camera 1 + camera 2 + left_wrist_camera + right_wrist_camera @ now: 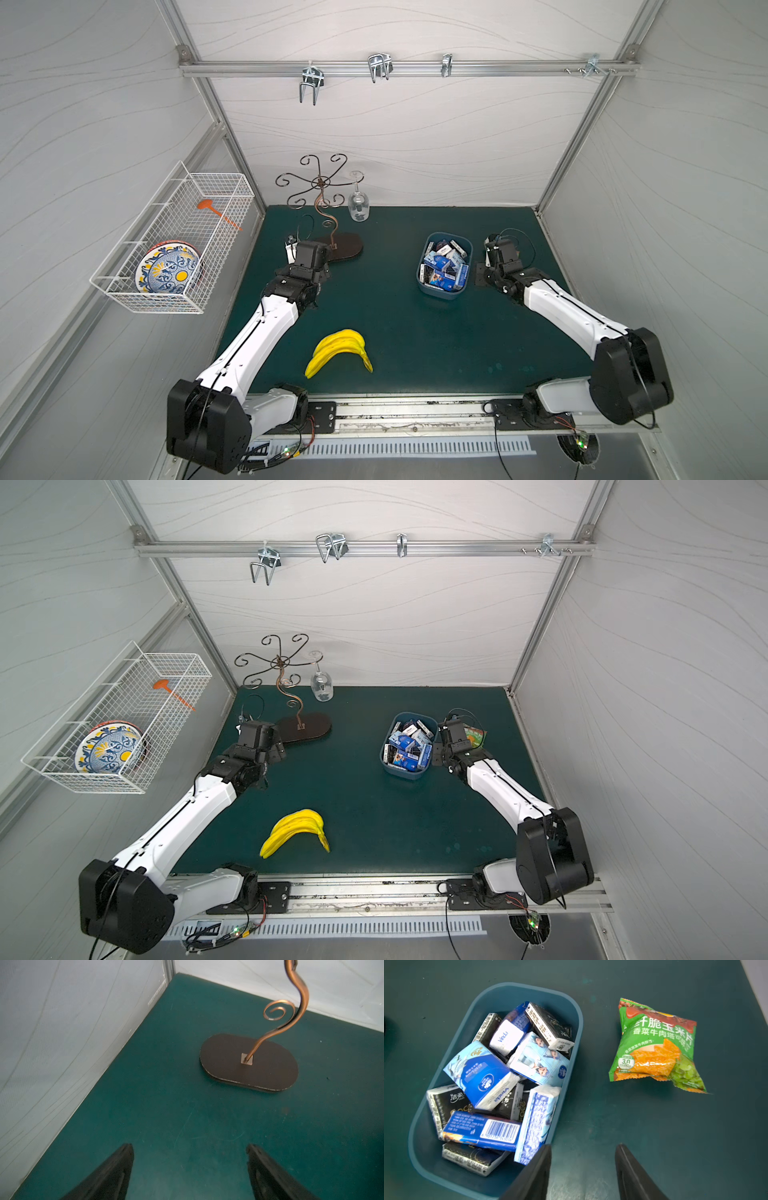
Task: Take the pocket tissues out of the storage box
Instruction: Adjust the storage box at the center of the board.
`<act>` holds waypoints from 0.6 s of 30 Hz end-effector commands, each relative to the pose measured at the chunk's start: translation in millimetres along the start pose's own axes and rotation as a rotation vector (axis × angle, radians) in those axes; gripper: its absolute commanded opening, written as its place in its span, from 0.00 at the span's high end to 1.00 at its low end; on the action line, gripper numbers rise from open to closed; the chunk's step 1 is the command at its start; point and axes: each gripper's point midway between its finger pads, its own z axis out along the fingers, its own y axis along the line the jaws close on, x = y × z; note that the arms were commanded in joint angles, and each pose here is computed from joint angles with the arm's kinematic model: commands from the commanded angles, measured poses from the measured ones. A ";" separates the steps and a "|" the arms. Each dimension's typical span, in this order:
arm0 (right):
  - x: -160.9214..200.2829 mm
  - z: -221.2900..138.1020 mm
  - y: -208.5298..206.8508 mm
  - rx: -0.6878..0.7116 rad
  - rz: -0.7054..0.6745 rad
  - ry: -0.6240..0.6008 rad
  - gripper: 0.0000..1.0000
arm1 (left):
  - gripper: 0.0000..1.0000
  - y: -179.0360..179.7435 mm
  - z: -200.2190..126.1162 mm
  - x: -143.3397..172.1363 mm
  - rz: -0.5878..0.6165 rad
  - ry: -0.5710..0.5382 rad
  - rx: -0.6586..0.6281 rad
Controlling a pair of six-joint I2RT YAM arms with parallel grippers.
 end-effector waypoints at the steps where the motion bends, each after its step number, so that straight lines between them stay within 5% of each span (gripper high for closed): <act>1: -7.9 8.9 -6.7 -0.047 0.105 0.033 0.50 | 0.12 -3.8 -20.8 -3.3 -0.037 0.038 0.021; 18: -43.3 83.6 8.8 -0.158 0.211 0.158 0.59 | 0.15 -72.3 -62.0 51.7 0.174 0.114 0.144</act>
